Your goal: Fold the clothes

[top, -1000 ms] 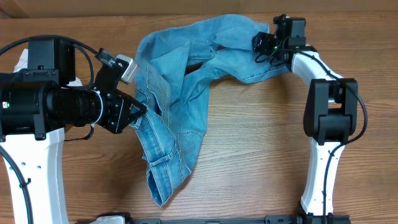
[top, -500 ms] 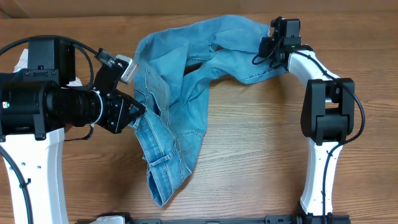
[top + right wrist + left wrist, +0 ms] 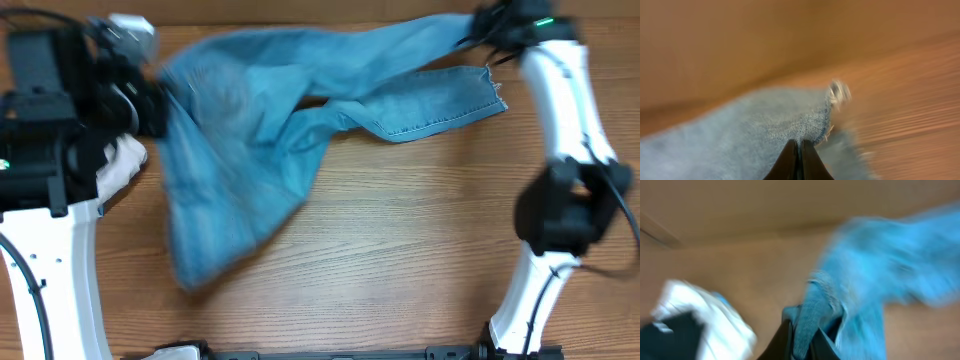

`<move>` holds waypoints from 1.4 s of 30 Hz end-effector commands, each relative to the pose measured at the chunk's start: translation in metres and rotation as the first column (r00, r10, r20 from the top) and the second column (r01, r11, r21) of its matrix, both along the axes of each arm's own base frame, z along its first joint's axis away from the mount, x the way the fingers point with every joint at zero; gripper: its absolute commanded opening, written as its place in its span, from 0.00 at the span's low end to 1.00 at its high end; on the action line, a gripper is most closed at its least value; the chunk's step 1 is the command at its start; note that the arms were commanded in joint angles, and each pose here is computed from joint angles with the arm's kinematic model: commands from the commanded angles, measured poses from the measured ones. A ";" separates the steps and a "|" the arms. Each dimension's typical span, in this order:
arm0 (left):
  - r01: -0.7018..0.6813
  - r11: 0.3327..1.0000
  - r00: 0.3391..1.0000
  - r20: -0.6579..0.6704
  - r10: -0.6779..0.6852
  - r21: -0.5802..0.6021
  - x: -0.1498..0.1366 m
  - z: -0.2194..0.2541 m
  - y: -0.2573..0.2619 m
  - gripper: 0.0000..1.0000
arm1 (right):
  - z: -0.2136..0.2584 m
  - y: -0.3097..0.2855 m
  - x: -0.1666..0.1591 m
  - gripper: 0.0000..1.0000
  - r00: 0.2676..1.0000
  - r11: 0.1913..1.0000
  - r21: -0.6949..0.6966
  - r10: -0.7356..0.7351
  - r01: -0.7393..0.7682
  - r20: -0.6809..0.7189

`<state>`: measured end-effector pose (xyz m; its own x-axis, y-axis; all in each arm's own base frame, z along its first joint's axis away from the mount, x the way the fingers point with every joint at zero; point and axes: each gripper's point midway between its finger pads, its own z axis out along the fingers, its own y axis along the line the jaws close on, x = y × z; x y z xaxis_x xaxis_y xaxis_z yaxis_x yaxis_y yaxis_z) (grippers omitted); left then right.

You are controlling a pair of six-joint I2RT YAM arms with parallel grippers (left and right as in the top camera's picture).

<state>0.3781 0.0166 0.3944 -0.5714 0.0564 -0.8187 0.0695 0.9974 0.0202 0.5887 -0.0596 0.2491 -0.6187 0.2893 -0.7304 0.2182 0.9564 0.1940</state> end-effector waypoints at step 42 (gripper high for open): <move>-0.326 0.918 0.640 -0.767 0.039 -0.225 -0.067 -0.191 -0.009 0.68 | 0.030 -0.111 -0.203 0.18 0.800 0.900 -0.123 -0.429 0.418 -0.420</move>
<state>0.3124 0.0120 0.2321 -0.9600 -0.2291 -0.1606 -0.1854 0.9508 -0.2482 0.3872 -0.1693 0.2670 -0.7066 0.5825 -0.4018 0.6528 0.7557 -0.0526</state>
